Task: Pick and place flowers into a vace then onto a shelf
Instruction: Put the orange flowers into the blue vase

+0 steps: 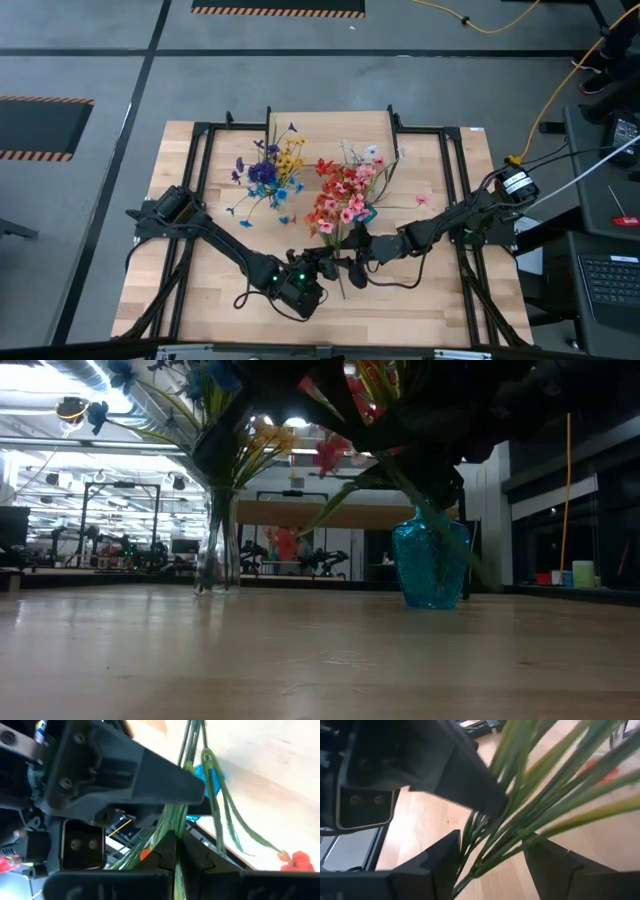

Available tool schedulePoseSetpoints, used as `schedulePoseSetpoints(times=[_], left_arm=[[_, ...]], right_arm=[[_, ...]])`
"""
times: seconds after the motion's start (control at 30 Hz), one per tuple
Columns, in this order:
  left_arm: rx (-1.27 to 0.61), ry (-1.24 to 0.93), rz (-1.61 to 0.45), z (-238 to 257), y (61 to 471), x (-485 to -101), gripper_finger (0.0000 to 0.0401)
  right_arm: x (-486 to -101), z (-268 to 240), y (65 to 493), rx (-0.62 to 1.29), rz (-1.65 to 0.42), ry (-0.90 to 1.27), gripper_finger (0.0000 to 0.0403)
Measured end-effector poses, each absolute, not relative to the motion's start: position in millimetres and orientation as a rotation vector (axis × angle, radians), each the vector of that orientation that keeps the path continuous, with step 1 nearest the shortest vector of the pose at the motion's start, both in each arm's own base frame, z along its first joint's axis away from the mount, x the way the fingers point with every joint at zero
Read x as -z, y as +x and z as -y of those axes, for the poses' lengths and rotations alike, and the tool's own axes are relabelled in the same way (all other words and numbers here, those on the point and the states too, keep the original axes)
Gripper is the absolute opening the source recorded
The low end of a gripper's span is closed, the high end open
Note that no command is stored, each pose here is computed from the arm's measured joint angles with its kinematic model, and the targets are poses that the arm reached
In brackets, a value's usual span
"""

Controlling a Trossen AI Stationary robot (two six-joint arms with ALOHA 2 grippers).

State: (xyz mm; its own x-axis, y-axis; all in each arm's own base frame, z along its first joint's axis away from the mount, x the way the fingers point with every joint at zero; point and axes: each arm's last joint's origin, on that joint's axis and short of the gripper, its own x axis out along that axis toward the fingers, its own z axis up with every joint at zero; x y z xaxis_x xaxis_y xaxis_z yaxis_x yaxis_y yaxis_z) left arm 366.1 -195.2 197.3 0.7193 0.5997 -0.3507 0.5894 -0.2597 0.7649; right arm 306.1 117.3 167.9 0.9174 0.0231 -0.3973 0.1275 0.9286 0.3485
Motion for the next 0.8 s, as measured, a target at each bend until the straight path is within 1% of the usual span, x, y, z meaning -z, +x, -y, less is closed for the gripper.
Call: schedulePoseSetpoints(times=[0.1,0.23,0.43,0.6,0.63,0.8], left_arm=[[-0.016,1.930,-0.904,196.0,366.4,-197.9,0.0004],[-0.014,1.945,-0.907,196.8,365.8,-197.9,0.0004],[-0.024,1.982,-0.917,198.4,364.8,-198.6,0.0007],[-0.033,1.936,-0.902,199.3,364.5,-198.3,0.0026],[-0.030,1.923,-0.895,199.8,364.5,-198.3,0.0031],[-0.040,1.923,-0.873,208.3,359.7,-198.8,0.0058]], right_arm=[[-167.8,-117.2,306.0,0.057,-0.409,0.376,0.0198],[-167.9,-115.9,306.5,0.060,-0.408,0.376,0.0159],[-168.5,-115.3,306.9,0.058,-0.405,0.367,0.0088],[-167.9,-114.5,306.8,0.062,-0.410,0.345,0.0019],[-167.6,-114.4,306.6,0.062,-0.412,0.333,0.0012],[-167.5,-113.5,306.9,0.076,-0.409,0.340,0.0008]])
